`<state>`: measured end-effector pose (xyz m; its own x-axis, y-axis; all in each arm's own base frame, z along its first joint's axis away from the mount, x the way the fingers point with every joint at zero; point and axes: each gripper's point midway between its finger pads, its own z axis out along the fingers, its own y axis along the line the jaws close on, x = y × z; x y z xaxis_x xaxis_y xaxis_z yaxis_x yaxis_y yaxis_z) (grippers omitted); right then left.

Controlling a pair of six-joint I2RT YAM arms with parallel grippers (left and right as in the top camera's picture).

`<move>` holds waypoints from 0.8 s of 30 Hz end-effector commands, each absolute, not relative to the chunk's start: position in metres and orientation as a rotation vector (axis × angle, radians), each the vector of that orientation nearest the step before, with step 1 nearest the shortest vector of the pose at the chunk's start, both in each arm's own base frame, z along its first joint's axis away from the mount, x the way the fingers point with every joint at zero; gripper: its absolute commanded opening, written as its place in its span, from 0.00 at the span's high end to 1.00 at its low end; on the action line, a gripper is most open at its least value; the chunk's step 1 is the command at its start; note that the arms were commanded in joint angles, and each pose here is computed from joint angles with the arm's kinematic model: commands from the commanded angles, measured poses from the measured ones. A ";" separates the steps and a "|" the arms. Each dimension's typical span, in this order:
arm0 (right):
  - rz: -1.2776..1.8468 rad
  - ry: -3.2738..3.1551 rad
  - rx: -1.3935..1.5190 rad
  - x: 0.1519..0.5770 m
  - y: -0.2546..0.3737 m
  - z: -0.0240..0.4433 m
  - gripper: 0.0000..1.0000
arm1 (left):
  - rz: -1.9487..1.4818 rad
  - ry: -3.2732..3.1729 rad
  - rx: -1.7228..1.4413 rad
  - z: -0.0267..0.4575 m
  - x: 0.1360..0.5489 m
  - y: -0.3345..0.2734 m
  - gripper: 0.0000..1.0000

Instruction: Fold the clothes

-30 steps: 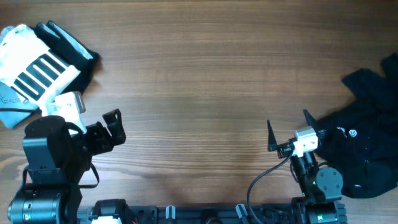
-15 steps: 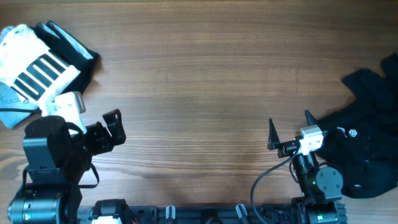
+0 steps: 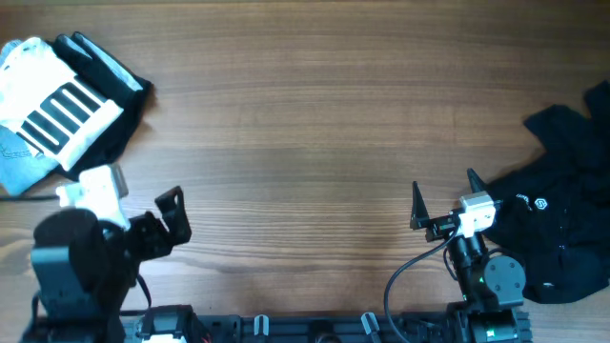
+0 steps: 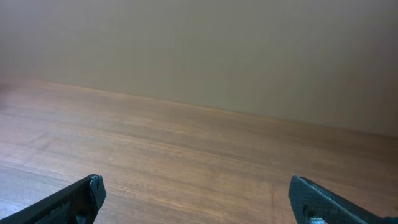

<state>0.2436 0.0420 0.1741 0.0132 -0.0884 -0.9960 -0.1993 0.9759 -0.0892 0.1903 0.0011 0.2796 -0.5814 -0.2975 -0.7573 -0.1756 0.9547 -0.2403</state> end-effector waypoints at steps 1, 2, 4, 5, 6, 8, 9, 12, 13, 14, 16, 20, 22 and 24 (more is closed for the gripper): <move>0.089 1.551 -0.201 0.243 0.039 0.177 0.00 | -0.158 2.156 -0.354 0.247 0.188 0.006 0.00; 0.088 1.551 -0.201 0.243 0.039 0.177 0.00 | -0.164 2.096 -0.343 0.228 0.194 0.006 0.00; 0.088 1.551 -0.201 0.243 0.039 0.177 0.00 | -0.175 1.980 -0.322 0.207 0.209 0.007 0.00; 0.089 1.551 -0.201 0.243 0.039 0.177 0.00 | -0.183 1.924 -0.309 0.203 0.214 0.006 0.00; 0.089 1.551 -0.201 0.243 0.039 0.177 0.00 | -0.187 1.862 -0.298 0.202 0.219 0.007 0.00; 0.089 1.551 -0.201 0.243 0.039 0.177 0.00 | -0.195 1.736 -0.275 0.203 0.229 0.007 0.00; 0.089 1.551 -0.201 0.243 0.039 0.177 0.00 | -0.198 1.676 -0.265 0.205 0.233 0.007 0.00; 0.088 1.551 -0.201 0.243 0.039 0.177 0.00 | -0.202 1.528 -0.235 0.209 0.239 0.008 0.00; 0.089 1.552 -0.201 0.243 0.039 0.176 0.00 | -0.184 1.480 -0.206 0.202 0.244 0.008 0.00; 0.089 1.552 -0.201 0.244 0.039 0.176 0.00 | -0.181 1.483 -0.203 0.197 0.245 0.008 0.00; 0.089 1.553 -0.201 0.244 0.039 0.176 0.00 | -0.162 1.537 -0.194 0.181 0.246 0.008 0.00; 0.089 1.553 -0.201 0.244 0.039 0.176 0.00 | -0.202 1.637 -0.176 0.157 0.246 -0.003 0.00; 0.089 1.553 -0.201 0.244 0.039 0.176 0.00 | -0.201 1.637 -0.177 0.157 0.246 -0.003 0.00; 0.089 1.553 -0.201 0.244 0.039 0.176 0.00 | -0.202 1.637 -0.176 0.157 0.246 -0.003 0.00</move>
